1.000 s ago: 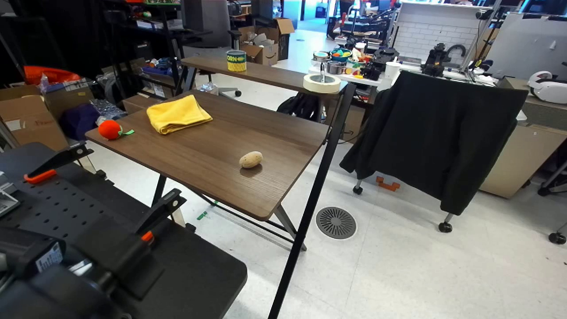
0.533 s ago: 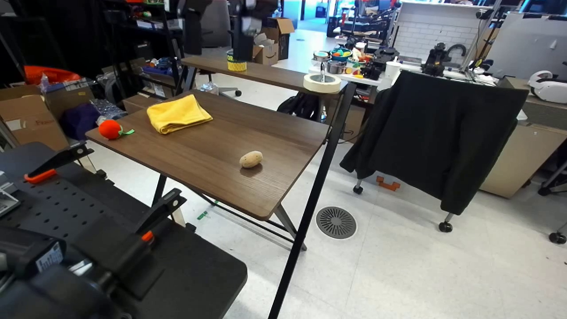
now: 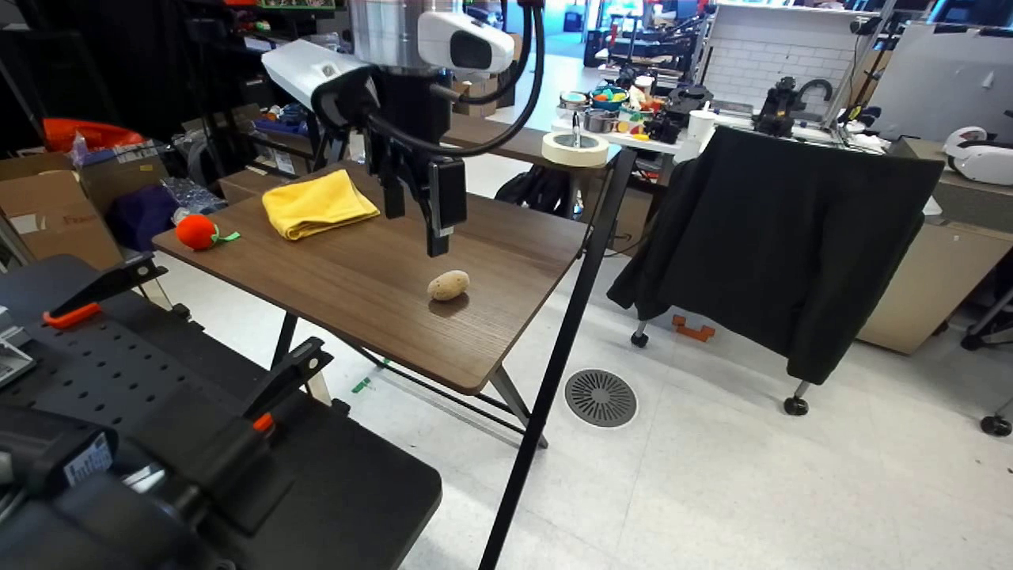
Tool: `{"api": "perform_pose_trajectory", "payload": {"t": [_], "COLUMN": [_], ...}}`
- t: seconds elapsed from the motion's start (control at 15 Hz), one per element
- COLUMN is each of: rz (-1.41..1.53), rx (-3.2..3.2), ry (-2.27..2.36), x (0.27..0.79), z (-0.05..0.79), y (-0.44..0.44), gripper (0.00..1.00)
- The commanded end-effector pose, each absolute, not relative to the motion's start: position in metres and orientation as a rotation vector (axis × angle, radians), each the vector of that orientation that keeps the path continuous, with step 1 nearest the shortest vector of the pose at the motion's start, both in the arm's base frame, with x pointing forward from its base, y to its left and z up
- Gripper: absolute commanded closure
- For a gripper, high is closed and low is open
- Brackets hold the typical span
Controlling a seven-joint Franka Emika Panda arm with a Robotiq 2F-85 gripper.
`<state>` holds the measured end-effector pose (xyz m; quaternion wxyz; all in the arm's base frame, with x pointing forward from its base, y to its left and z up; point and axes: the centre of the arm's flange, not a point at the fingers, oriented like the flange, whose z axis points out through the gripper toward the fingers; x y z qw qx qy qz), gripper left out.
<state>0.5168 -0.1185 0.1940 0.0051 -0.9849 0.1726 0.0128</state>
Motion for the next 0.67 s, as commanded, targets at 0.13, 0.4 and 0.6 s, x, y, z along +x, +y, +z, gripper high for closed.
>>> {"api": "perform_pose_trajectory", "payload": {"t": [0.13, 0.4, 0.6], "rz": [0.078, 0.153, 0.131], "rx": [-3.101, -3.112, -3.098], "ry": [0.537, 0.63, 0.703], "x": [0.52, 0.544, 0.582], "z": [0.185, 0.14, 0.12], "y": [-0.122, -0.122, -0.115], "gripper": [0.0, 0.0, 0.0]}}
